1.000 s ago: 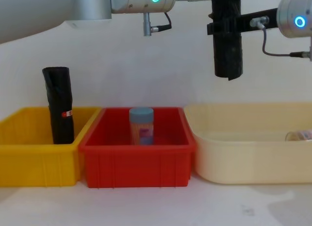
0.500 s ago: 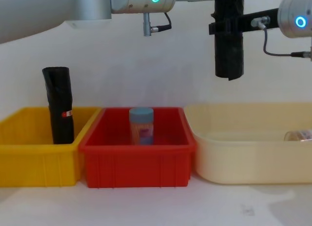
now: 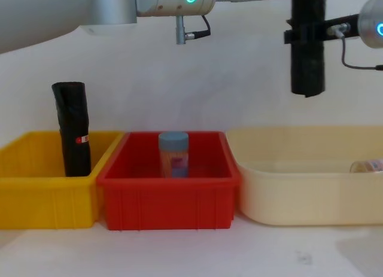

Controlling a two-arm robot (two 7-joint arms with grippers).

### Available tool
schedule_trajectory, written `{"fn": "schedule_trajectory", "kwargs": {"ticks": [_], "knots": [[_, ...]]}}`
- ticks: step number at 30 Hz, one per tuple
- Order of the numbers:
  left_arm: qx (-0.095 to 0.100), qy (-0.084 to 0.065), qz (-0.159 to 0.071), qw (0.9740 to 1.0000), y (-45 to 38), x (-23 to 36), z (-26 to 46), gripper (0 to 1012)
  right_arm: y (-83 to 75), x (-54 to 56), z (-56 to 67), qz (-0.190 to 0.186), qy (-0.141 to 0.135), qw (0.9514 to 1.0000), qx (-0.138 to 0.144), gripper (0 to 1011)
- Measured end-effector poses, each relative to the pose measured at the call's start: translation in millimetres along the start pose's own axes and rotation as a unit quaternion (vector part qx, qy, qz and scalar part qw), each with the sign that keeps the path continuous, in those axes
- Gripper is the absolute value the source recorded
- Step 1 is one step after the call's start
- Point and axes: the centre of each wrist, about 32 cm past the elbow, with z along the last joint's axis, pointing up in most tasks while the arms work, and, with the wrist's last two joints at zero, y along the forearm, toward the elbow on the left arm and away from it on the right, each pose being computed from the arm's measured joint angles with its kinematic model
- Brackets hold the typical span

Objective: Pick up the garbage bag with the one hand and transfer it to the other hand.

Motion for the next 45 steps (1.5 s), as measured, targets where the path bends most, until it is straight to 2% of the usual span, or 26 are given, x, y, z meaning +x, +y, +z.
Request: {"fn": "schedule_trajectory", "kwargs": {"ticks": [6,12,14,18,19,21,26,32,45], "knots": [[0.000,0.000,0.000,1.0000,0.0,0.0,0.0,1000,4.6,18.9,-3.5,-0.040,0.014,0.9991,-0.009,547],[0.000,0.000,0.000,1.0000,0.0,0.0,0.0,1000,6.3,30.2,-6.6,-0.064,0.024,0.9976,-0.011,547],[0.000,0.000,0.000,1.0000,0.0,0.0,0.0,1000,6.5,32.2,-7.1,-0.068,0.025,0.9973,-0.011,547],[0.000,0.000,0.000,1.0000,0.0,0.0,0.0,1000,7.0,36.0,-8.8,-0.076,0.029,0.9966,-0.012,637],[0.000,0.000,0.000,1.0000,0.0,0.0,0.0,1000,7.1,37.1,-9.3,-0.078,0.030,0.9964,-0.013,690],[0.000,0.000,0.000,1.0000,0.0,0.0,0.0,1000,7.3,38.3,-9.6,-0.080,0.031,0.9962,-0.013,721],[0.000,0.000,0.000,1.0000,0.0,0.0,0.0,1000,7.5,41.0,-10.7,-0.086,0.034,0.9956,-0.013,880],[0.000,0.000,0.000,1.0000,0.0,0.0,0.0,1000,7.7,43.2,-11.5,-0.090,0.036,0.9952,-0.014,1001],[0.000,0.000,0.000,1.0000,0.0,0.0,0.0,1000,7.8,45.3,-12.4,-0.095,0.037,0.9947,-0.015,1001]]}}
